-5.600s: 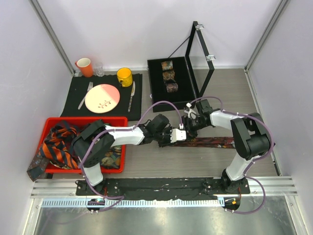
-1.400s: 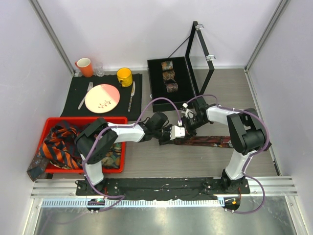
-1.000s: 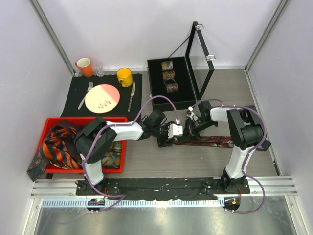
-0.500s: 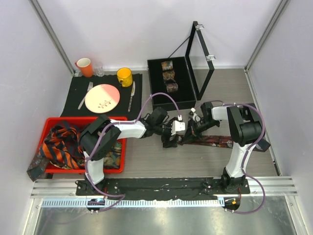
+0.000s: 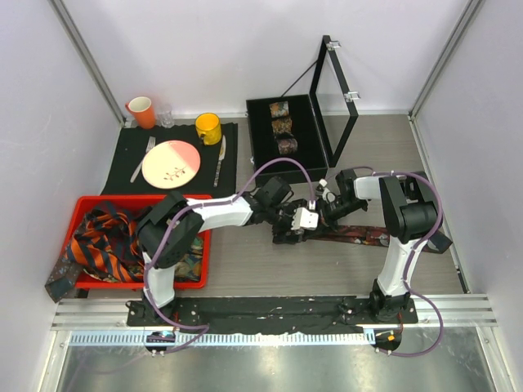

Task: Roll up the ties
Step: Roll the tie at the center of the board.

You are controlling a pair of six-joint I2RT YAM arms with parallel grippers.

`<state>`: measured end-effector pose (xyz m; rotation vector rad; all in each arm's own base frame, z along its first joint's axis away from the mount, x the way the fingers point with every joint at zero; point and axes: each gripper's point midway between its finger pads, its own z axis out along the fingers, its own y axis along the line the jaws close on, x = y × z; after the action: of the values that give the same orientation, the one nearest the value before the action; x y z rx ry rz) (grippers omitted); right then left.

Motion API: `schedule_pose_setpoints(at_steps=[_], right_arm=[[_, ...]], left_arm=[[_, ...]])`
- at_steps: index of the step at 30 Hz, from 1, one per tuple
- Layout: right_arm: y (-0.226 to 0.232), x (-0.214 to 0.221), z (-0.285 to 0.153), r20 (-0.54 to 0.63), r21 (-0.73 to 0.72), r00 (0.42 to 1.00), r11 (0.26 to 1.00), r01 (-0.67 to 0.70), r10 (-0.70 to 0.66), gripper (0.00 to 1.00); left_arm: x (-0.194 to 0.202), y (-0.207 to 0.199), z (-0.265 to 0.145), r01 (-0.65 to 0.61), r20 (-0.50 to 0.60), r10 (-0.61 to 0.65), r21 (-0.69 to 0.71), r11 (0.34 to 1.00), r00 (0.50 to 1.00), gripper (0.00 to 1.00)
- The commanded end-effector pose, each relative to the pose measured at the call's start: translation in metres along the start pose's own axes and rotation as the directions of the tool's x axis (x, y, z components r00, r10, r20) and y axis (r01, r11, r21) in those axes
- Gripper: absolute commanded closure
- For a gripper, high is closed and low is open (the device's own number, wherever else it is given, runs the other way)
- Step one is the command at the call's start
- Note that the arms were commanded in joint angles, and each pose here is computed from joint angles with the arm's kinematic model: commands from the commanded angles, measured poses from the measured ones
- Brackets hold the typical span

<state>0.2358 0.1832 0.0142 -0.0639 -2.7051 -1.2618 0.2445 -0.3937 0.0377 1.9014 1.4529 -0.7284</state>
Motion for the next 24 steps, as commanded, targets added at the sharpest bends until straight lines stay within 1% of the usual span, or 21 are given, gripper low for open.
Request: schedule_pose_setpoints(at_steps=[1,6,11,14,15,18,19,20,21,22,23,24], right_arm=[[-0.052,-0.015,0.004,0.045,0.220,0.998,0.975,0.025,-0.036,0.99],[-0.051,-0.016,0.004,0.049,0.216,0.998,0.976,0.026,-0.037,0.99],[-0.051,-0.017,0.005,0.050,0.208,0.998,0.978,0.021,-0.032,0.99],[-0.051,-0.018,0.005,0.053,0.206,0.998,0.978,0.024,-0.036,0.99],[-0.050,-0.017,0.006,0.051,0.203,0.998,0.979,0.025,-0.037,0.99],[-0.049,-0.018,0.006,0.052,0.192,0.998,0.981,0.027,-0.038,0.99],[-0.047,-0.018,0.006,0.053,0.188,0.998,0.982,0.029,-0.040,0.99],[-0.047,-0.017,0.006,0.052,0.183,0.998,0.983,0.027,-0.037,0.99],[-0.045,-0.017,0.006,0.054,0.178,0.998,0.983,0.032,-0.042,0.99],[-0.041,-0.018,0.005,0.056,0.166,0.997,0.985,0.041,-0.051,0.99],[-0.037,-0.018,0.004,0.060,0.156,0.996,0.986,0.050,-0.060,0.99],[-0.033,-0.019,0.002,0.062,0.147,0.996,0.988,0.056,-0.066,0.99]], left_arm=[[-0.005,-0.002,0.000,-0.103,-0.023,0.104,0.062,0.993,0.994,0.23],[-0.014,-0.010,0.006,-0.150,-0.019,0.152,0.091,0.984,0.988,0.26],[-0.011,-0.014,0.010,-0.195,-0.031,0.200,0.118,0.974,0.979,0.29],[-0.009,-0.014,0.013,-0.199,-0.043,0.206,0.136,0.971,0.978,0.35],[-0.012,-0.012,0.014,-0.201,-0.042,0.208,0.136,0.970,0.977,0.42],[-0.009,-0.014,0.016,-0.177,-0.052,0.187,0.153,0.972,0.981,0.55],[-0.009,-0.014,0.017,-0.173,-0.050,0.183,0.153,0.973,0.982,0.63],[-0.008,-0.014,0.017,-0.155,-0.055,0.165,0.151,0.976,0.985,0.67],[-0.007,-0.016,0.018,-0.136,-0.061,0.146,0.152,0.979,0.987,0.75],[-0.006,-0.016,0.017,-0.116,-0.066,0.127,0.150,0.982,0.990,0.80],[-0.005,-0.018,0.017,-0.070,-0.068,0.080,0.147,0.987,0.994,0.84],[-0.001,-0.021,0.015,-0.041,-0.070,0.052,0.147,0.988,0.996,0.91]])
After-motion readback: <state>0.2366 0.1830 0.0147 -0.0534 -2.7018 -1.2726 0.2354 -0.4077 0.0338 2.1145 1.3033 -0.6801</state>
